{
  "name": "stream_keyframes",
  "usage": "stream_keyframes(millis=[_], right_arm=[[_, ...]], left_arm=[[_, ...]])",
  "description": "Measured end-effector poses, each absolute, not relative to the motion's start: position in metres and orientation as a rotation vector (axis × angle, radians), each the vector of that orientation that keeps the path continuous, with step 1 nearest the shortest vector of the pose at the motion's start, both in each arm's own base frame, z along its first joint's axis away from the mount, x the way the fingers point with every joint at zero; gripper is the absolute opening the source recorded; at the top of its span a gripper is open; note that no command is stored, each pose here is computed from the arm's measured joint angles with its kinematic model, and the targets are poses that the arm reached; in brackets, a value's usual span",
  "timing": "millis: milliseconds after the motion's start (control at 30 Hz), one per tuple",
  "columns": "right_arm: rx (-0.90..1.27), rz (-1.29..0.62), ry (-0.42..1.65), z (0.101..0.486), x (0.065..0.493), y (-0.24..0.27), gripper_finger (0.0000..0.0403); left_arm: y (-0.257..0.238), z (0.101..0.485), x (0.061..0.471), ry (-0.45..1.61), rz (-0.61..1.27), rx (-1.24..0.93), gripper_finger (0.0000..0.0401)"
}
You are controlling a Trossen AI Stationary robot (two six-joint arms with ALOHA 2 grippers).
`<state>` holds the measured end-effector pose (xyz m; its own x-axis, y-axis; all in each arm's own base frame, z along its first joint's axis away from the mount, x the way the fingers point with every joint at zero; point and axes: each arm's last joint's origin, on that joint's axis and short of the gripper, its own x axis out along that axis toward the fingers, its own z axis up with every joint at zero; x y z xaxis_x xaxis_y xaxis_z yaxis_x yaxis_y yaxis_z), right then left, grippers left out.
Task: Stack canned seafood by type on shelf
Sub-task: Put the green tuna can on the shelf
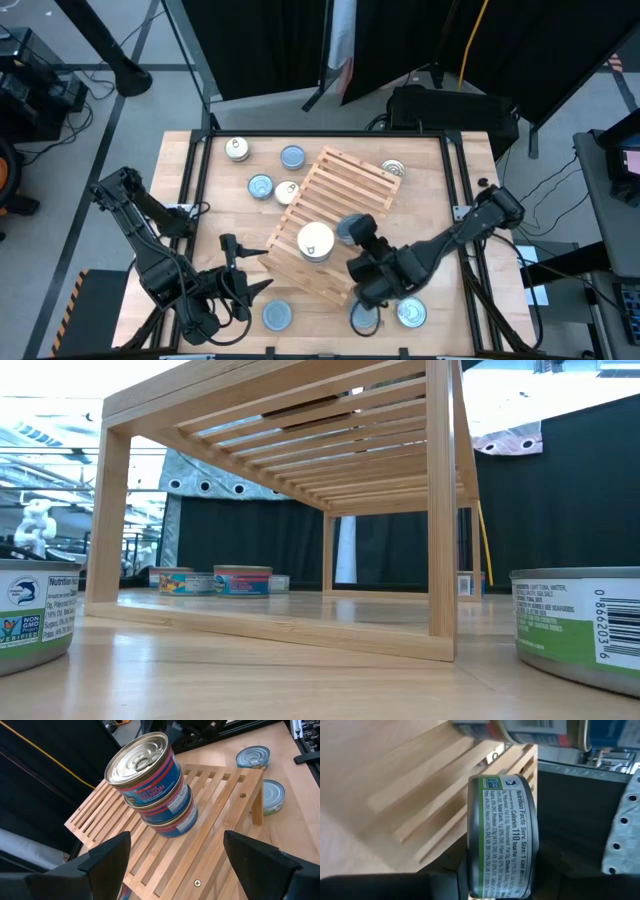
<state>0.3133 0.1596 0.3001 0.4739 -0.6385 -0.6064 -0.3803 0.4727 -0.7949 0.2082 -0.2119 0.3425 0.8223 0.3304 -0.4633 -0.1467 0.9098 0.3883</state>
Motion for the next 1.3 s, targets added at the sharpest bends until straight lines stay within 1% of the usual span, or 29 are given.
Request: stream_keyframes(millis=[167, 400, 633, 767, 867, 967, 1100, 1300], right_arm=[[-1.080, -0.226, 1.086, 0.302, 0.325, 0.152, 0.0161], [-1.025, -0.234, 1.109, 0.301, 0.331, 0.140, 0.0197], [-0.975, -0.255, 1.113, 0.301, 0.334, 0.135, 0.0247], [-0.940, -0.217, 1.123, 0.300, 0.333, 0.137, 0.0275], [-0.894, -0.221, 1.122, 0.299, 0.333, 0.137, 0.0290], [-0.844, -0.201, 1.130, 0.299, 0.332, 0.138, 0.0298], [-0.833, -0.209, 1.128, 0.302, 0.326, 0.143, 0.0299], [-0.736, -0.236, 1.049, 0.319, 0.309, 0.151, 0.0299]], left_arm=[[-0.212, 0.343, 0.208, 0.550, 0.259, 0.348, 0.0327], [-0.212, 0.343, 0.208, 0.550, 0.259, 0.348, 0.0327], [-0.212, 0.343, 0.208, 0.550, 0.259, 0.348, 0.0327], [-0.212, 0.342, 0.208, 0.555, 0.254, 0.346, 0.0327], [-0.212, 0.342, 0.208, 0.555, 0.254, 0.346, 0.0327], [-0.212, 0.342, 0.208, 0.555, 0.254, 0.346, 0.0327], [-0.212, 0.342, 0.208, 0.557, 0.252, 0.344, 0.0327], [-0.212, 0.342, 0.208, 0.558, 0.250, 0.344, 0.0327]])
